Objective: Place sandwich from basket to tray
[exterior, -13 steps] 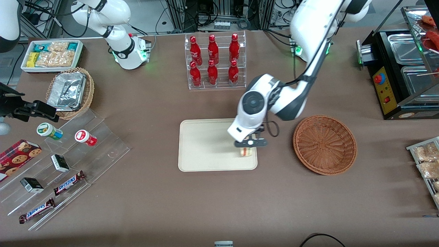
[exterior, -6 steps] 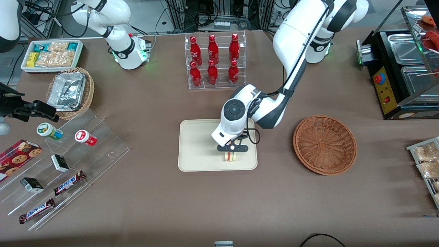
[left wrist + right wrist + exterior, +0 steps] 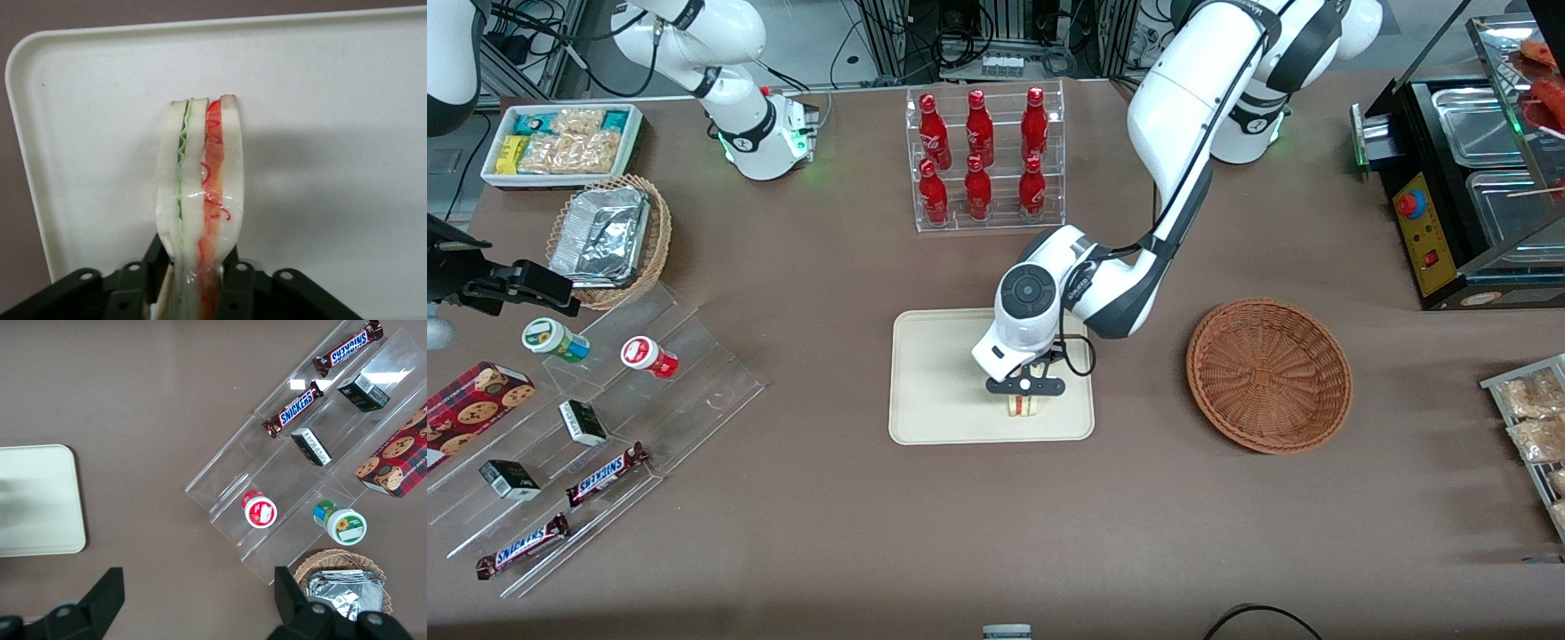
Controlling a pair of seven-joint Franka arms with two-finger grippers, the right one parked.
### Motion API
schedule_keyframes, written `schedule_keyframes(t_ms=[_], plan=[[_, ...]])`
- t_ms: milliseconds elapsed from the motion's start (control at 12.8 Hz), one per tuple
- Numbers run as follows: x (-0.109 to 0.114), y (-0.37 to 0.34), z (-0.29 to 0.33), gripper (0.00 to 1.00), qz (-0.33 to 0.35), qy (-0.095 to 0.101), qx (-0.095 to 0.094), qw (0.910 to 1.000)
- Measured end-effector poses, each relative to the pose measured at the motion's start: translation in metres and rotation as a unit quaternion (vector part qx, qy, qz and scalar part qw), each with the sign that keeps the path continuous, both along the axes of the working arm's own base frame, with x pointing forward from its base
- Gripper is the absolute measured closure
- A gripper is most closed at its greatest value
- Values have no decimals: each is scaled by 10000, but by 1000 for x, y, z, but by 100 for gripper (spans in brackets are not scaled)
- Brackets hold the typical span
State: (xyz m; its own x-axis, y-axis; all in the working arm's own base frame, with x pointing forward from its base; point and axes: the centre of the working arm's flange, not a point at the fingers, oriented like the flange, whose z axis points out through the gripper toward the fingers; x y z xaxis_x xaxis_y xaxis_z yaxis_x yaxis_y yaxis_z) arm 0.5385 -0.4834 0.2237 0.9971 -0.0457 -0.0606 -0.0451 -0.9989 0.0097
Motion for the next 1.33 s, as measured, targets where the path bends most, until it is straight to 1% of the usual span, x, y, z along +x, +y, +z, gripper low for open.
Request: schedule_keyframes(t_ms=[78, 235, 392, 706, 863, 1098, 1255, 1333], plan=[[-1, -2, -2, 43, -16, -1, 3, 10000], [0, -3, 1, 20, -38, -60, -5, 10000], [7, -5, 12, 1, -22, -167, -65, 9998], [27, 3, 53, 0, 98, -466, -226, 9986], [43, 22, 76, 0, 253, -563, -244, 9978], [73, 71, 111, 0, 614, -580, -178, 9963], [97, 120, 137, 0, 866, -592, -129, 9944], [108, 147, 150, 0, 848, -563, -84, 9948]])
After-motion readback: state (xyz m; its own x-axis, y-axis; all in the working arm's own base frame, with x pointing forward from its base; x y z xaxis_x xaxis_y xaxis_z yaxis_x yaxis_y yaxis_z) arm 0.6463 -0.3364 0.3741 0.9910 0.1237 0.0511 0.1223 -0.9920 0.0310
